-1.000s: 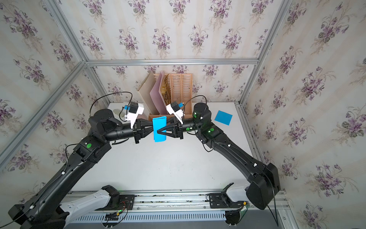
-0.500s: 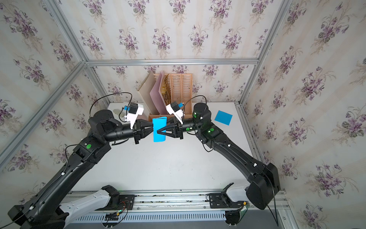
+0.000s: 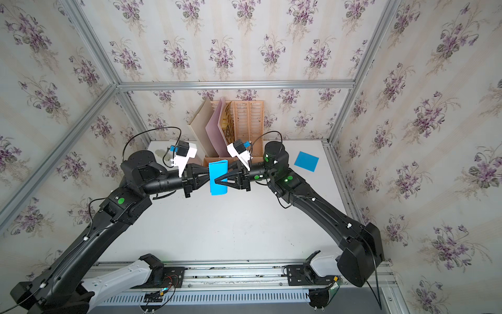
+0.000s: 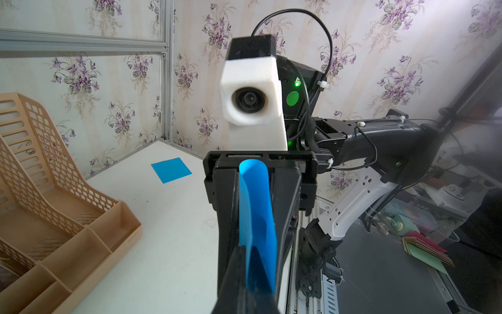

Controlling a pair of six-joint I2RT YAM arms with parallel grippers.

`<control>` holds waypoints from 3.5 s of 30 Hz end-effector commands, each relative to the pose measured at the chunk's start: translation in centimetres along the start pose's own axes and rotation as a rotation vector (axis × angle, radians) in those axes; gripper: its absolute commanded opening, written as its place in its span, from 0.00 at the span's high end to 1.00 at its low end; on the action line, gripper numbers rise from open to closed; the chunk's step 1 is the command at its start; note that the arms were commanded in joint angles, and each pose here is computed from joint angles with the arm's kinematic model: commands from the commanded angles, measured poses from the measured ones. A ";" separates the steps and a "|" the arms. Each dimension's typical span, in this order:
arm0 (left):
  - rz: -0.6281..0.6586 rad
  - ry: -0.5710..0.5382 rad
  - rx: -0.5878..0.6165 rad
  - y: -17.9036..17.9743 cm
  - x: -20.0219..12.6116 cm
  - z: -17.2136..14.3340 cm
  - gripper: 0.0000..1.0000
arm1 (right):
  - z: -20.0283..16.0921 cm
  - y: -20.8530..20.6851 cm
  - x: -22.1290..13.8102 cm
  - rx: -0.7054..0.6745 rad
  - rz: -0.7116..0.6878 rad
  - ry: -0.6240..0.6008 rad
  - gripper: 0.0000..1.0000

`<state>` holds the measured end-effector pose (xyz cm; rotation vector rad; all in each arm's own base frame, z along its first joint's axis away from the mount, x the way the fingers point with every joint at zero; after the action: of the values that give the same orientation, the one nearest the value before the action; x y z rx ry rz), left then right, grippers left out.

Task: Fold the square paper along the opposite sides
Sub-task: Fold the paper, then smooth out the paper.

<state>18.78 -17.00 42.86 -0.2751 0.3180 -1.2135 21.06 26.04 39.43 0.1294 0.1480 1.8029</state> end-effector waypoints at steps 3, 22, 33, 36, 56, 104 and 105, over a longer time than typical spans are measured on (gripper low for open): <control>-0.005 -0.010 0.021 -0.1 0.0 0.2 1.00 | 0.2 0.0 0.0 -0.021 -0.002 -0.008 0.73; 0.000 -0.009 0.021 0.0 0.0 0.1 1.00 | 0.1 -0.1 0.1 -0.018 0.000 -0.006 0.78; 0.000 -0.007 0.022 -0.1 -0.1 0.1 1.00 | 0.0 -0.1 0.2 -0.013 0.003 -0.003 0.80; 0.000 -0.007 0.022 0.0 -0.1 0.1 1.00 | 0.0 -0.2 0.2 -0.013 0.002 -0.003 0.80; 0.087 -0.024 0.055 0.3 -0.3 0.8 0.89 | -0.2 -0.1 0.4 -0.008 0.008 0.001 1.00; 0.105 -0.189 0.070 -0.6 -2.3 -0.1 0.44 | -0.5 0.5 2.2 -0.012 0.075 0.036 1.00; 0.102 -0.193 0.072 -0.7 -2.3 0.0 0.48 | -0.5 0.5 2.2 -0.012 0.075 0.037 1.00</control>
<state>17.74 -14.99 42.11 -0.2960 0.1813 -1.0480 20.15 28.12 38.80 0.1077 0.1828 1.8689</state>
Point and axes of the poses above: each gripper's point midway between its finger pads, its own x axis out along the fingers, its own y axis along the line the jaws close on, z = x × y, the point moved 9 cm from there along -x, back along the fingers, and after that the axes turned 8 degrees about -x, right-handed, at the moved point
